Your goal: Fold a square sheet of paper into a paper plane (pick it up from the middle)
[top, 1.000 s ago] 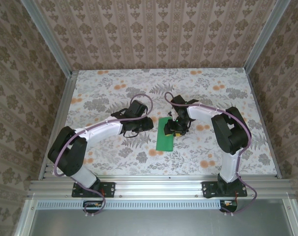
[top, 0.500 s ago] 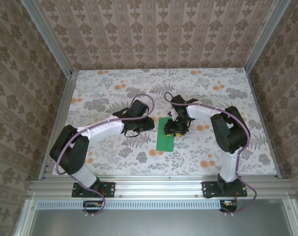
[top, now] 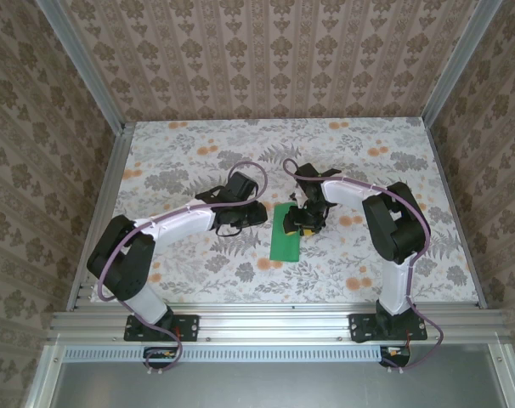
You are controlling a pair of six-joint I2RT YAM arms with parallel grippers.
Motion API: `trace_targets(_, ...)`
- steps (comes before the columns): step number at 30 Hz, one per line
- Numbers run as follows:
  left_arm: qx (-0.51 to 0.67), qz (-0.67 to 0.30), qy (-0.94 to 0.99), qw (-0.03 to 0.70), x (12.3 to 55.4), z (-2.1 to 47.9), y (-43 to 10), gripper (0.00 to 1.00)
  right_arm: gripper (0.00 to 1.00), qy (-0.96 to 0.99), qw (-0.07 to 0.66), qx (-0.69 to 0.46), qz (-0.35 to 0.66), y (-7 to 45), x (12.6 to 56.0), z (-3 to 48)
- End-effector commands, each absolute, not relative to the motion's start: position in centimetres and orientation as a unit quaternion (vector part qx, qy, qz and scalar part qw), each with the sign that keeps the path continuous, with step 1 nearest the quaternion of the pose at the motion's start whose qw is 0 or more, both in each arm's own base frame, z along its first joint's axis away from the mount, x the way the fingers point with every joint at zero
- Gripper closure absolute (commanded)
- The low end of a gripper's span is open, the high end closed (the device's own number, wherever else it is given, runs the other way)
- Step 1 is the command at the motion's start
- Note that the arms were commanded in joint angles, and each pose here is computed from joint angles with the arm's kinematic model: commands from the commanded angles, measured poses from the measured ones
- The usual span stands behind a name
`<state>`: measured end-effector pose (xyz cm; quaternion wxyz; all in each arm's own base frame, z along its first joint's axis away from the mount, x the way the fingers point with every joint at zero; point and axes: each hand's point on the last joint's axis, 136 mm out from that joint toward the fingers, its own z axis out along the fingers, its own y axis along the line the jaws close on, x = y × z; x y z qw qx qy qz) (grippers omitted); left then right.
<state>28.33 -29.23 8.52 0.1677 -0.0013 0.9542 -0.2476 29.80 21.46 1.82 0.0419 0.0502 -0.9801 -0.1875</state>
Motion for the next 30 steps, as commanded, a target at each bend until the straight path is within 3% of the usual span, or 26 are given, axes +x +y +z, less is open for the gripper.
trace_targets(1,0.007,-0.251,0.955,0.159,28.1,8.6,-30.0,0.7,0.48,-0.986,0.064,0.052,-0.145,20.0,29.2,-0.4)
trace_targets(10,0.009,-0.262,0.954,0.145,28.1,8.2,-31.1,0.73,0.48,-0.988,0.068,0.047,-0.132,19.6,29.1,-0.9)
trace_targets(22,-0.017,-0.264,0.959,0.102,28.2,5.5,-32.6,0.87,0.48,-0.989,0.07,0.038,-0.125,19.3,28.9,-1.4)
trace_targets(30,-0.009,-0.295,0.952,0.085,28.1,4.7,-34.6,0.91,0.48,-0.989,0.07,0.037,-0.125,19.3,28.8,-1.5)
